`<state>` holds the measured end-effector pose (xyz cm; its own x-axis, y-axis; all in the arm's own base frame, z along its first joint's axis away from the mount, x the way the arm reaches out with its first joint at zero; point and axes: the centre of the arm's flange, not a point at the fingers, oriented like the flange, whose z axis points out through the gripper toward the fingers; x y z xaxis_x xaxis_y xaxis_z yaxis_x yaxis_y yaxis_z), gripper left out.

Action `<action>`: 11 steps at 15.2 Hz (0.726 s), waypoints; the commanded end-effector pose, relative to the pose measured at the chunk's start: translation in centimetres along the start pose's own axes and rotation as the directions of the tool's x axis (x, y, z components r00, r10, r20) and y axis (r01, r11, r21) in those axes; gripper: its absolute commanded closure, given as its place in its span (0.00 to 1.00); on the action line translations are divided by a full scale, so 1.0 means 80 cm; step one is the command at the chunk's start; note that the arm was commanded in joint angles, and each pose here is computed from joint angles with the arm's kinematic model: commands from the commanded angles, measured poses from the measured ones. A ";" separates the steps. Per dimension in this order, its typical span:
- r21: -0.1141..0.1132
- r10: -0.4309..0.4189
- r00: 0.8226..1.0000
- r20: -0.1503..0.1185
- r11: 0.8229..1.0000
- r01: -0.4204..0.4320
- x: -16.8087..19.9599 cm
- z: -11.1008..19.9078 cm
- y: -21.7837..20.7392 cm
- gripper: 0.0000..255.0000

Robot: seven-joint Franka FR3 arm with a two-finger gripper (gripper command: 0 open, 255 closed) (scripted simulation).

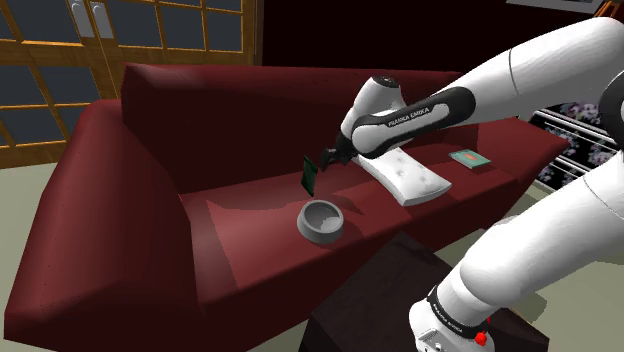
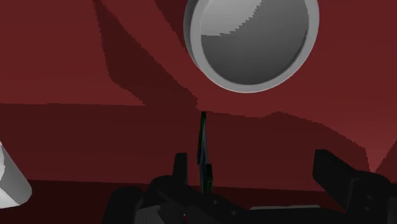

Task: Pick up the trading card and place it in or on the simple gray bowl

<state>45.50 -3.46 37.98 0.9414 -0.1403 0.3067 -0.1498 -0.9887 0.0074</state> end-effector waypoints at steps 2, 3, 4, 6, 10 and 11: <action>-0.007 0.035 0.997 -0.061 0.999 -0.036 0.022 0.035 0.009 0.00; -0.009 0.047 0.996 -0.080 0.999 -0.048 0.030 0.047 0.012 0.00; -0.011 0.058 0.993 -0.099 0.998 -0.059 0.038 0.058 0.014 0.00; -0.014 0.078 0.988 -0.133 0.997 -0.081 0.053 0.078 0.020 0.00; -0.014 0.078 0.988 -0.133 0.997 -0.081 0.056 0.104 0.020 0.00; -0.014 0.078 0.988 -0.133 0.997 -0.081 0.057 0.111 0.020 0.00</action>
<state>52.01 -6.20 31.50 0.8789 -0.2086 0.4290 -0.2293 -0.9733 -0.0034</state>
